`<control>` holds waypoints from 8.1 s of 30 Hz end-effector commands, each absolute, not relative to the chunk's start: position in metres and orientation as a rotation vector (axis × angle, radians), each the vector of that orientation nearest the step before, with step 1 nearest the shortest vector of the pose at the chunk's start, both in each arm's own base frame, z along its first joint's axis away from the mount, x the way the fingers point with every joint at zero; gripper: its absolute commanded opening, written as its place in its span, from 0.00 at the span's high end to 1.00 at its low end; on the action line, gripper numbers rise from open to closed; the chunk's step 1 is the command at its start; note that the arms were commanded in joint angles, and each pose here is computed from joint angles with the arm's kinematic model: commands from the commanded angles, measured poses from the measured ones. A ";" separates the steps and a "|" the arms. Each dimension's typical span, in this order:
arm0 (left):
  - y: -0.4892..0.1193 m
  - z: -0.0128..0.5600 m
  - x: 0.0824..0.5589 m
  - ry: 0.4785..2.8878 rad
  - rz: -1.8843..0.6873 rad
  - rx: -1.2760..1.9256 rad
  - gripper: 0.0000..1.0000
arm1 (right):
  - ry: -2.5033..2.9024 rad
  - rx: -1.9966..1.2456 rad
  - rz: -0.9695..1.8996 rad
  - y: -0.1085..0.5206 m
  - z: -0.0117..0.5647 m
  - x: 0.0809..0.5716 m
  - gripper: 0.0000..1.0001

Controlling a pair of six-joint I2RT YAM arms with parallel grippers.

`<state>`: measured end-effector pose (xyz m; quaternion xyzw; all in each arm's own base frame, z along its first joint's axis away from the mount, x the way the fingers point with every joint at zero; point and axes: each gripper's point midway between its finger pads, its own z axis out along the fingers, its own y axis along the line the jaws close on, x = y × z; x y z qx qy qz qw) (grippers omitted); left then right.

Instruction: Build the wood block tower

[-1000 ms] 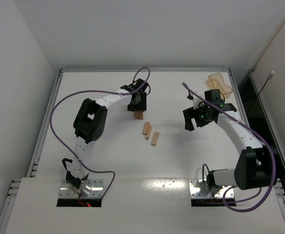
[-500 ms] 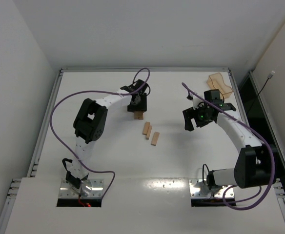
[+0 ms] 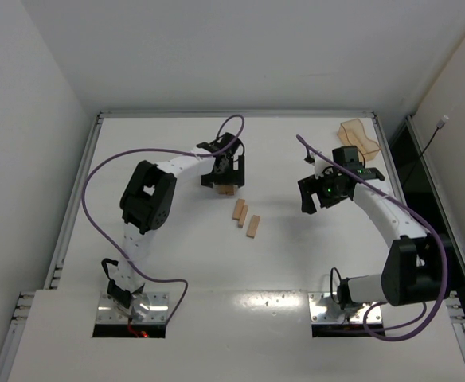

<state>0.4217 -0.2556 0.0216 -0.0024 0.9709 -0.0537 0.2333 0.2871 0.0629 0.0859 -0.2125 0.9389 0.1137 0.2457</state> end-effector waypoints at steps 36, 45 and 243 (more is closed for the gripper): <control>-0.005 0.249 0.412 2.105 0.110 -0.514 0.01 | 2.484 -0.732 0.640 0.250 0.101 0.295 0.30; 0.018 0.249 0.397 2.094 0.102 -0.570 0.01 | 2.590 -0.611 0.591 0.280 0.083 0.306 0.29; 0.004 0.235 0.373 2.139 -0.155 -0.393 0.01 | 2.393 -0.458 0.089 0.140 0.110 0.399 1.00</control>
